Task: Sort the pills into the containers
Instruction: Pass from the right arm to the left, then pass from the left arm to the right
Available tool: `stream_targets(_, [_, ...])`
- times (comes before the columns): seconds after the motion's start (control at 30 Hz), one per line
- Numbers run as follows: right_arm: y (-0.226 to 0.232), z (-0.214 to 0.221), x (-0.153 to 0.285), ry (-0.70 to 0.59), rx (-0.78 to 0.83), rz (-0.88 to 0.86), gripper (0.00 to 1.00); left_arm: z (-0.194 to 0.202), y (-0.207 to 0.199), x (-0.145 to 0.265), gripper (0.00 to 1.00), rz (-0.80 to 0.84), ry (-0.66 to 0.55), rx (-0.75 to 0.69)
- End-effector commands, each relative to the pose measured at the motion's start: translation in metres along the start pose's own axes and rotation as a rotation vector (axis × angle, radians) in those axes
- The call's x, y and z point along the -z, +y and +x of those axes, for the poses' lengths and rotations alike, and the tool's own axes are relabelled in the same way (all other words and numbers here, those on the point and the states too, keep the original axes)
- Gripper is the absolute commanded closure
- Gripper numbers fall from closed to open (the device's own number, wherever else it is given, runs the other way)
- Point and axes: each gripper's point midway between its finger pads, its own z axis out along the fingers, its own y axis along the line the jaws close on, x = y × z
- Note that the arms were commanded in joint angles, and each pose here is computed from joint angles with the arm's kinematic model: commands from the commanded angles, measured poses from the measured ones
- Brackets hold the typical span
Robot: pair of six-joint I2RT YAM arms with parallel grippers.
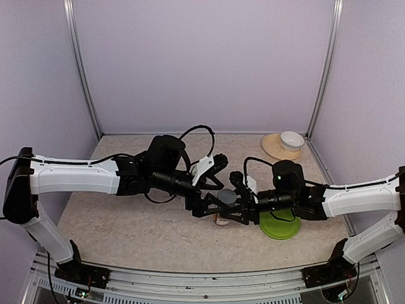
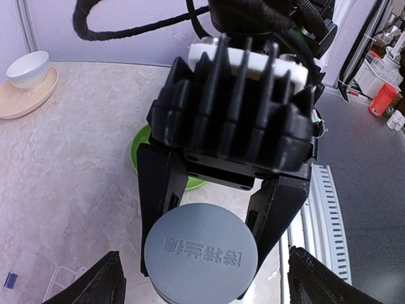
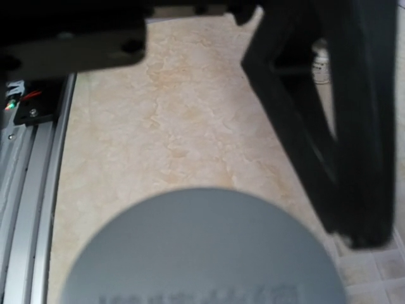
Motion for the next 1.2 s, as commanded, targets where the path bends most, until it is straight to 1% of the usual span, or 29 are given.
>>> stream_targets(0.0, [0.009,-0.019,-0.003,-0.038,0.036,-0.039,0.62,-0.007,-0.002,-0.005,0.15,0.013,-0.007,-0.014])
stream_targets(0.23, [0.012,-0.021,-0.003,-0.043,0.039,-0.048,0.62,-0.008,-0.002,-0.008,0.26,0.017,-0.021,-0.007])
stream_targets(0.27, [0.012,-0.021,-0.004,-0.043,0.040,-0.050,0.62,-0.008,-0.002,-0.008,0.29,0.019,-0.022,-0.006])
stream_targets(0.33, [0.012,-0.020,-0.004,-0.041,0.041,-0.050,0.62,-0.009,-0.003,-0.008,0.36,0.021,-0.027,-0.005])
stream_targets(0.37, [0.012,-0.019,-0.005,-0.040,0.040,-0.052,0.62,-0.008,-0.002,-0.008,0.42,0.021,-0.028,-0.002])
stream_targets(0.43, [0.012,-0.018,-0.005,-0.038,0.040,-0.052,0.62,-0.008,-0.004,-0.008,0.56,0.030,-0.033,-0.001])
stream_targets(0.5, [0.012,-0.017,-0.006,-0.035,0.041,-0.054,0.62,-0.008,-0.005,-0.008,0.68,0.039,-0.039,0.005])
stream_targets(0.53, [0.012,-0.016,-0.006,-0.033,0.040,-0.054,0.62,-0.009,-0.006,-0.008,0.72,0.044,-0.042,0.005])
stream_targets(0.63, [0.012,-0.017,-0.007,-0.037,0.040,-0.055,0.60,-0.009,-0.007,-0.009,0.75,0.049,-0.046,0.016])
stream_targets(0.7, [0.011,-0.019,-0.005,-0.045,0.042,-0.048,0.54,-0.012,-0.006,-0.008,0.75,0.045,-0.060,0.026])
stream_targets(0.77, [0.010,-0.021,-0.004,-0.052,0.045,-0.036,0.48,-0.015,-0.003,-0.005,0.79,0.028,-0.079,0.051])
stream_targets(0.8, [0.008,-0.022,-0.003,-0.054,0.046,-0.027,0.42,-0.018,-0.001,-0.003,0.80,0.019,-0.092,0.063])
stream_targets(0.9, [0.005,-0.026,0.001,-0.072,0.052,0.003,0.22,-0.029,0.001,0.008,0.81,0.006,-0.155,0.084])
stream_targets(0.97, [0.005,-0.029,0.004,-0.093,0.059,0.016,0.13,-0.037,0.001,0.017,0.80,-0.005,-0.211,0.089])
stream_targets(1.07, [0.004,-0.034,0.012,-0.141,0.068,0.038,0.04,-0.050,-0.002,0.034,0.80,-0.009,-0.298,0.086])
stream_targets(1.17, [0.003,-0.040,0.020,-0.189,0.077,0.052,0.00,-0.061,-0.006,0.048,0.80,-0.007,-0.360,0.076])
